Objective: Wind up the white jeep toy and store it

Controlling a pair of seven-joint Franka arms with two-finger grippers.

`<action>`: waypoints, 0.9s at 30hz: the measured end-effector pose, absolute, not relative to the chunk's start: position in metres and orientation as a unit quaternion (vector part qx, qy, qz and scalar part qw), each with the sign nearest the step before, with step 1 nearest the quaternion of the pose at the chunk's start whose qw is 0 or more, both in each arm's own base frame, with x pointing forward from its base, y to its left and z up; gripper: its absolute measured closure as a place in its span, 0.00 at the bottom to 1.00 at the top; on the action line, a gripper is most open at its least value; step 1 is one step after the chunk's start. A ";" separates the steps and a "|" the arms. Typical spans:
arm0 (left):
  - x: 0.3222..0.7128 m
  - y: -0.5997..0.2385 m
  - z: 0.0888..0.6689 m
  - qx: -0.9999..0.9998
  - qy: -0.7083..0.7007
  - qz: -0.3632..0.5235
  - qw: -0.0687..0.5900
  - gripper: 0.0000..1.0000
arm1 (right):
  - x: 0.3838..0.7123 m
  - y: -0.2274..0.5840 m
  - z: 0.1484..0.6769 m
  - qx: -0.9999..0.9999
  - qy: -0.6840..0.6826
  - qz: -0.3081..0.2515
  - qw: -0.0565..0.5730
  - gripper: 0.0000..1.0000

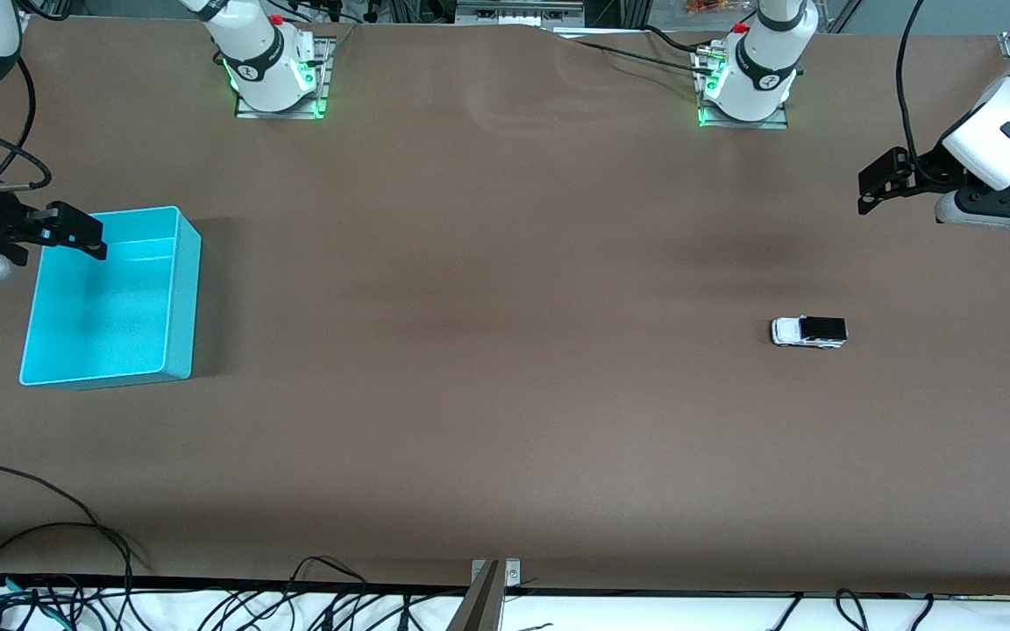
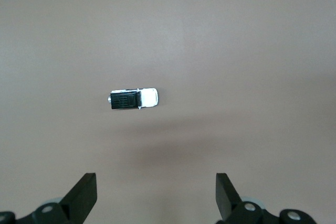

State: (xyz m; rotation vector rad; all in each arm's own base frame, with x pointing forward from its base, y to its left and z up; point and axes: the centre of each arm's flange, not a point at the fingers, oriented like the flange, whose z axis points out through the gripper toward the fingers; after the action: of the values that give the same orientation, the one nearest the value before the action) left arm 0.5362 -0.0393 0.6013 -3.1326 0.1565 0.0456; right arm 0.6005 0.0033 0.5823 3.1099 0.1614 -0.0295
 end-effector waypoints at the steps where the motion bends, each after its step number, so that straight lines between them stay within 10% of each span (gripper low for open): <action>1: 0.536 -0.039 0.601 -0.999 0.050 0.015 0.002 0.00 | 0.600 0.003 0.582 0.999 0.051 -0.010 0.013 0.00; 27: 0.536 -0.039 0.601 -0.999 0.050 0.014 0.002 0.00 | 0.597 0.004 0.579 0.999 0.028 -0.015 0.008 0.00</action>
State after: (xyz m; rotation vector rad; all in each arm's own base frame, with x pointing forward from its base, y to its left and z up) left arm 0.5362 -0.0393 0.6014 -3.1326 0.1565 0.0453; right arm 0.5968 0.0039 0.5786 3.1247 0.0875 -0.0473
